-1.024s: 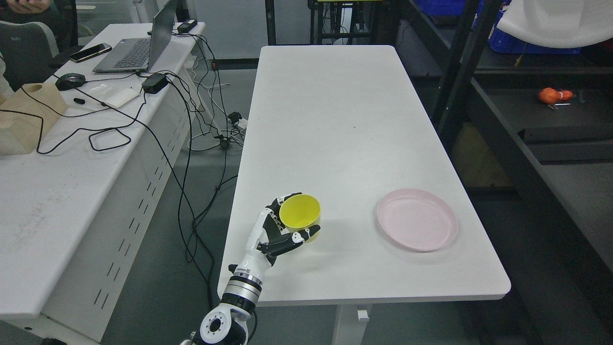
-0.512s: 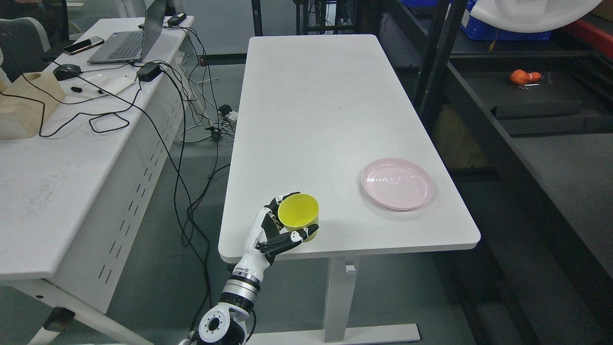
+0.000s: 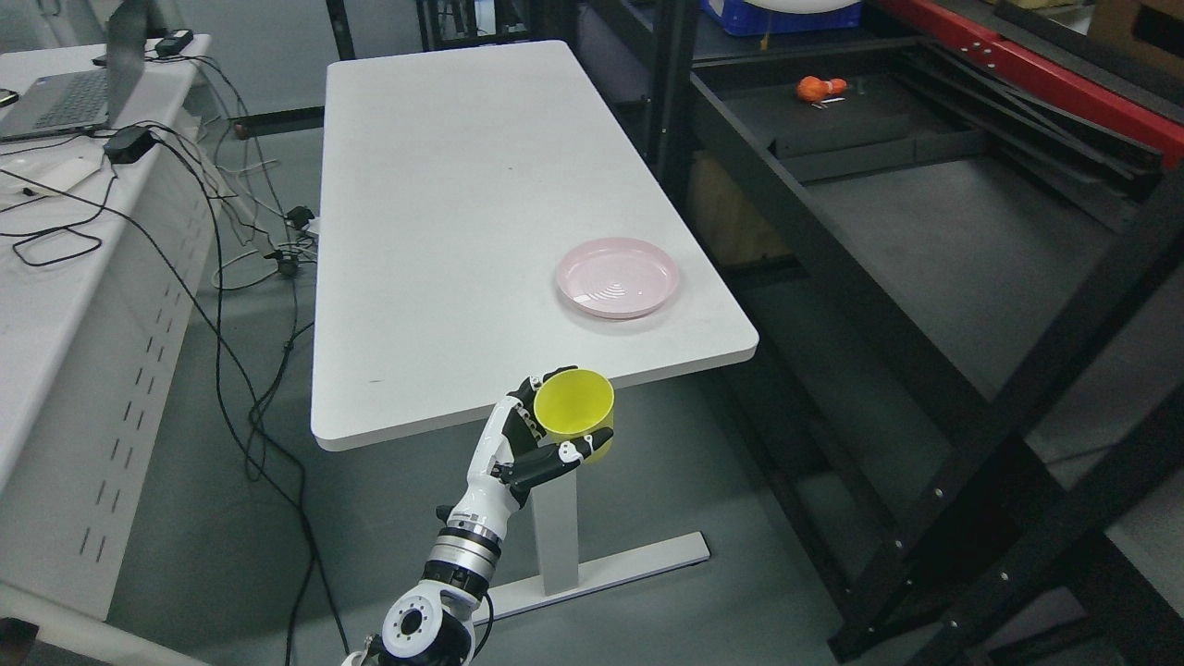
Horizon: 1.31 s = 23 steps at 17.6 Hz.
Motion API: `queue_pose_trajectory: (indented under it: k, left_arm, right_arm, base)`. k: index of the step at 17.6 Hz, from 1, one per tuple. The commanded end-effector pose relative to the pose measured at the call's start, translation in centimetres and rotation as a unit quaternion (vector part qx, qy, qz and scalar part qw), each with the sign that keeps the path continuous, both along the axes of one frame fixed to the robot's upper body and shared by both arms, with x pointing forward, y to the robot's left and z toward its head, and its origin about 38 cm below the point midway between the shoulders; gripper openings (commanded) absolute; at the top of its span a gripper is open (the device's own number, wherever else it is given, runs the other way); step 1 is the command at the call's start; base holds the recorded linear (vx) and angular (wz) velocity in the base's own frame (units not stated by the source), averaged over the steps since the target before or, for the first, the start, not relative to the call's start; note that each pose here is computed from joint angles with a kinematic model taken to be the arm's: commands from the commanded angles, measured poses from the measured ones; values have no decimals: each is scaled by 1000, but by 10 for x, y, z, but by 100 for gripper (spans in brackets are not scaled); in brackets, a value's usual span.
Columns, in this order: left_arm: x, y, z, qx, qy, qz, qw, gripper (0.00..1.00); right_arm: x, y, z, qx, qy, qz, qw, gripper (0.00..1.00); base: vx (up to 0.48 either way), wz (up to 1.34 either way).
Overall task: Place yellow IKEA cup on middle right shelf
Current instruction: 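Hold the yellow cup in the left hand while turning toward the shelves, then raise the left hand with the cup up onto the upper shelf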
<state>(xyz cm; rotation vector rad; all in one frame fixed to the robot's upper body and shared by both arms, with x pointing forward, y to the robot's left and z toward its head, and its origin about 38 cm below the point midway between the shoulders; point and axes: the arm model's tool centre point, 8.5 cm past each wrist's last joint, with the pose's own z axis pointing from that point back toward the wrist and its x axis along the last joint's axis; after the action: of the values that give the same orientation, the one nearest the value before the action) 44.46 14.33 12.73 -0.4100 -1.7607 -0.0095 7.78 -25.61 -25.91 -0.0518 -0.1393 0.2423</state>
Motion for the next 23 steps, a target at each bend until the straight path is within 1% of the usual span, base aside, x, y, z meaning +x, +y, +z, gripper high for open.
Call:
queue_pose_trajectory:
  k: [1,5,11,13,17,23]
  left_arm:
    - [0,2,3,9,-7,-4,1000,1]
    - [3,0,9,10,-13,-6,1000,1]
    - [6,-20,23,18,-32,-34,999,1]
    - [9,-29,35,21,-46,-45,998,1]
    - [22,-44,71,30,-87,-64,994,1]
    - [34,-50,118,32,-138,-71,987,1]
  right_arm:
    - [-4,-11,0,-9,3,0,1000,99]
    - [-4,-11,0,-8,3,0,1000,99]
    - [-4,-11,0,-8,4,0,1000,99]
    - [-4,-11,0,-8,3,0,1000,99]
    - [-4,-11,0,-8,3,0,1000,99]
    - [-4,-11,0,-8,3,0,1000,99]
  base:
    - [-223,-541]
    - [-244,-710]
    - [-231,-810]
    - [-206,-854]
    - [-138,-858]
    - [-80,-755]
